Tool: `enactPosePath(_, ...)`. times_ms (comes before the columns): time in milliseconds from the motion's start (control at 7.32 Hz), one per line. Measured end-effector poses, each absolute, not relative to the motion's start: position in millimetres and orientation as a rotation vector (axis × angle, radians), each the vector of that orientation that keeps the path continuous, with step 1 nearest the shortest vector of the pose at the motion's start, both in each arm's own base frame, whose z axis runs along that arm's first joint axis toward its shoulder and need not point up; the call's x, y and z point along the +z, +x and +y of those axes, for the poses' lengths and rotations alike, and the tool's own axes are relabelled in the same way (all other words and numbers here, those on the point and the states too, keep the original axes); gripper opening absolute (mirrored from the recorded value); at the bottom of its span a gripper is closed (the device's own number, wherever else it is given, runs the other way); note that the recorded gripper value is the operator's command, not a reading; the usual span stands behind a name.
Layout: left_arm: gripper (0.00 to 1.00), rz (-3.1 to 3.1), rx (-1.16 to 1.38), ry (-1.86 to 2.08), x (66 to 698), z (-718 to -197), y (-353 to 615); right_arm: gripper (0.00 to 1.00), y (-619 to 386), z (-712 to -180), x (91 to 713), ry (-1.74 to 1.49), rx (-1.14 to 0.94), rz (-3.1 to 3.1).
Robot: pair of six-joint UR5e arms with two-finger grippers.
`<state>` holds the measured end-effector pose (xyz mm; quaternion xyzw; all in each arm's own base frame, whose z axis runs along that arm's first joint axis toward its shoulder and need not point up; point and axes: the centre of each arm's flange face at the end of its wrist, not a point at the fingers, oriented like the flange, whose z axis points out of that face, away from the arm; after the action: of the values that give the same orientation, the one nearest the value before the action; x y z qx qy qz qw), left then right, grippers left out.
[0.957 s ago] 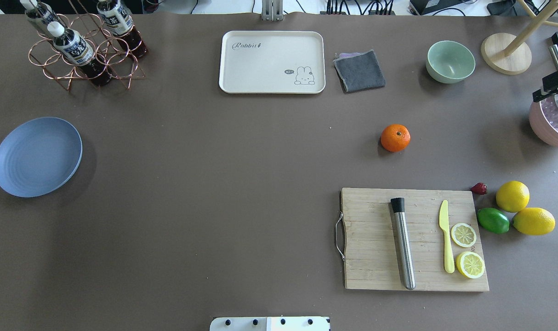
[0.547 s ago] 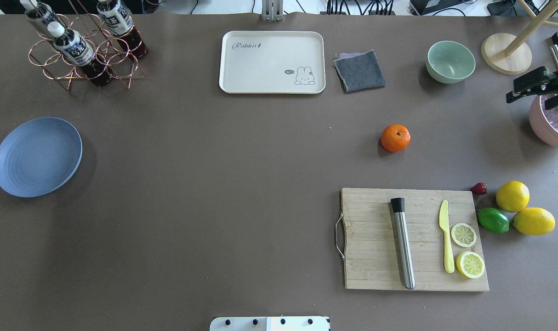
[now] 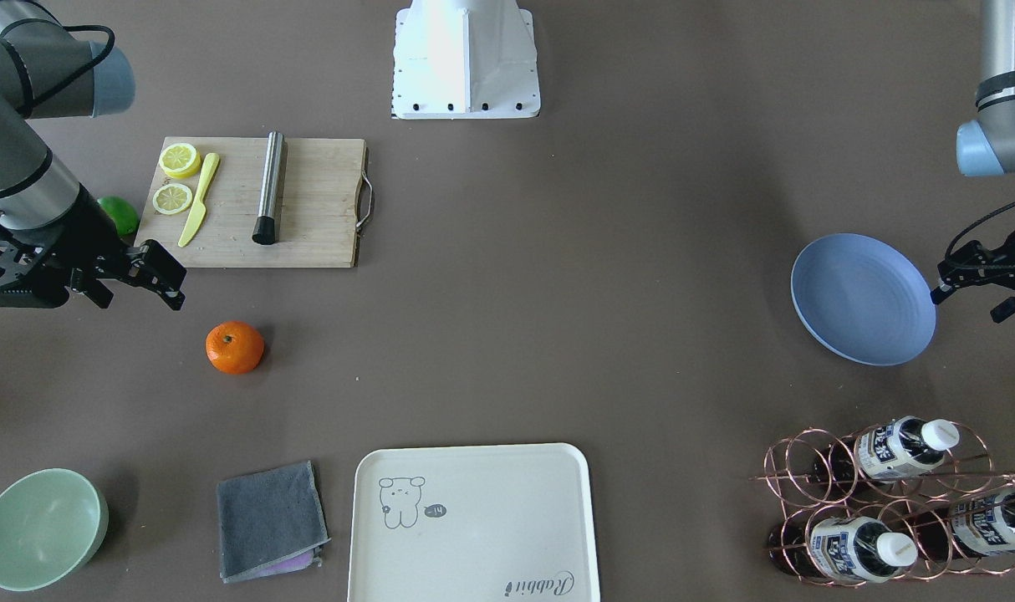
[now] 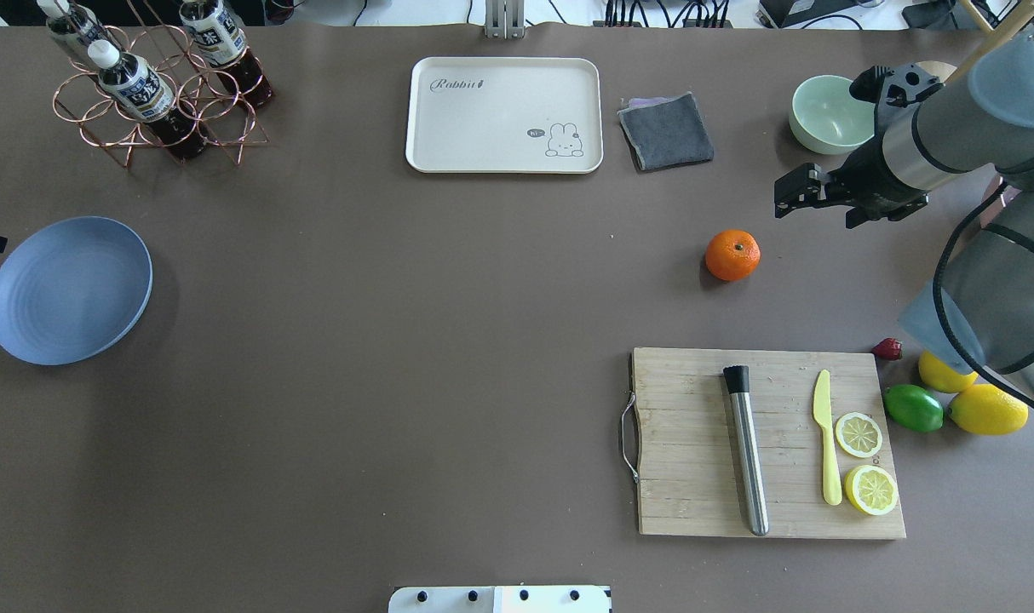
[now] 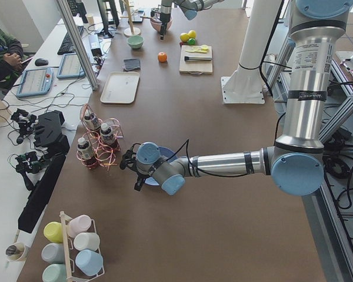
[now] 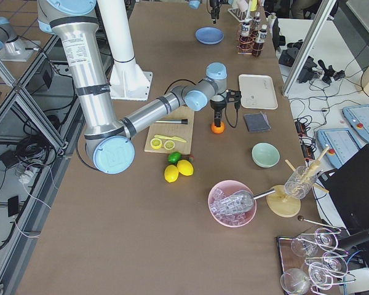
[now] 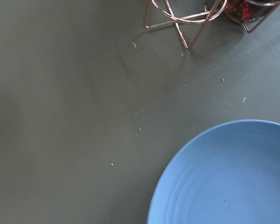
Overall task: Pick orange to plate
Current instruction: 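Move the right gripper over the orange while the left gripper reaches the blue plate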
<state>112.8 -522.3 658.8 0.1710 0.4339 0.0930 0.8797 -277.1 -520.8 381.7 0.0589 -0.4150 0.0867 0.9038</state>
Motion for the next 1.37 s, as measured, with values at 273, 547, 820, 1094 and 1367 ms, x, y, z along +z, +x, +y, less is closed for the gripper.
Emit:
enactPosePath(273, 0.98, 0.908, 0.235, 0.313, 672, -513, 140, 1.0, -287, -524, 376, 0.125, 0.177, -0.859)
enactPosePath(547, 0.49, 0.907, 0.258, 0.277, 685, -506, 156, 1.0, -294, -531, 370, 0.129, 0.175, -0.863)
enactPosePath(820, 0.0, 0.907, 0.261, 0.261, 692, -503, 158, 1.0, -298, -534, 366, 0.131, 0.172, -0.866)
enactPosePath(1094, 0.0, 0.91, 0.265, 0.258, 694, -500, 158, 1.0, -300, -534, 365, 0.131, 0.169, -0.867)
enactPosePath(1367, 0.0, 0.95, 0.255, 0.233, 690, -498, 160, 1.0, -302, -533, 366, 0.128, 0.165, -0.865)
